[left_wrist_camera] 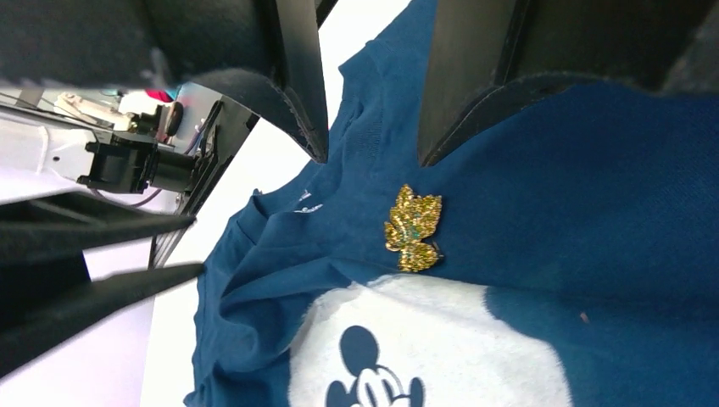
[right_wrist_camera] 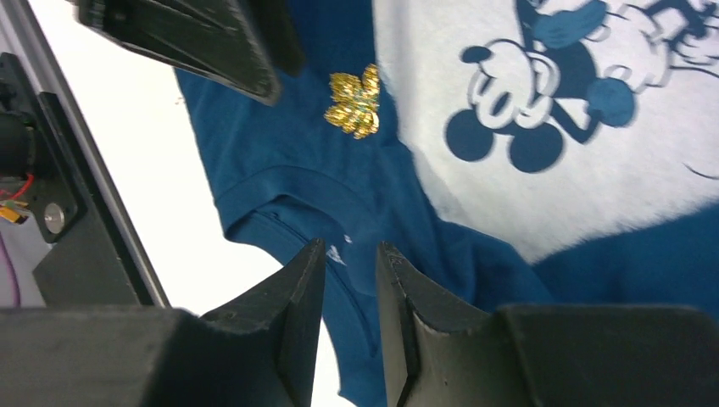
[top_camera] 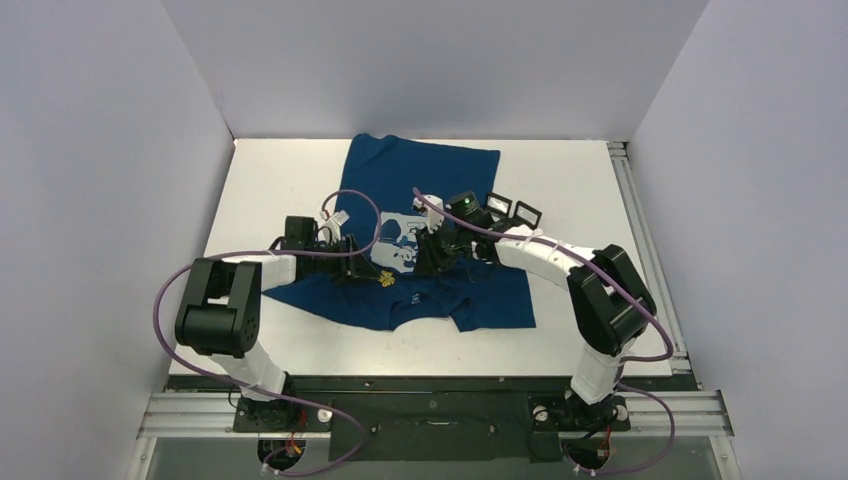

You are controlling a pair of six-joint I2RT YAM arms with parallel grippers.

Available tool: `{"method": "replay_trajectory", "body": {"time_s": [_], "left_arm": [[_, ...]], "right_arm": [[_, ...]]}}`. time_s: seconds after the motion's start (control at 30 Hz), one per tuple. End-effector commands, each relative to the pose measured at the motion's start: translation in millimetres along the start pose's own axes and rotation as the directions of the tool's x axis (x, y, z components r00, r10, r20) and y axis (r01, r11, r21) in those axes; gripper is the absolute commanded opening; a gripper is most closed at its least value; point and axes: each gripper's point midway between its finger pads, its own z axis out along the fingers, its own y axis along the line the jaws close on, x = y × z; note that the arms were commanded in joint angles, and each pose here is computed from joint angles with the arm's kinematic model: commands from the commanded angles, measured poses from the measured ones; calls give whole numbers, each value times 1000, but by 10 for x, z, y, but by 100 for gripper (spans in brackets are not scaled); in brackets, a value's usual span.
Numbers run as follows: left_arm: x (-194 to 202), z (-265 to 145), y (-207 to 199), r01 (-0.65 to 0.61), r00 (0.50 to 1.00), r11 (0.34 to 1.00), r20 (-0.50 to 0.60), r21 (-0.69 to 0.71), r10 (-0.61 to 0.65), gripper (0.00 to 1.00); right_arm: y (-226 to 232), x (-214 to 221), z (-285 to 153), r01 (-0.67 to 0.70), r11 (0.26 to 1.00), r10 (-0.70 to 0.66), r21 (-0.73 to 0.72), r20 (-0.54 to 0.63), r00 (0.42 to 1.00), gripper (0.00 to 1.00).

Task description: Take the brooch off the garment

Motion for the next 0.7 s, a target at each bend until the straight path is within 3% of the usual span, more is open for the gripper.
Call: {"method": "replay_trajectory", "body": {"time_s": [0.0,0.67], "left_arm": [[-129,64,24,0,1000,1000,31,16,0,39],[-87,296,113,57,998,997,1,46,-58,37]], "right_arm": [[261,-382,78,43,996,-35,-77,102,994,24],[-10,-136,567,23,999,-21,-47,24,999,13]]}}
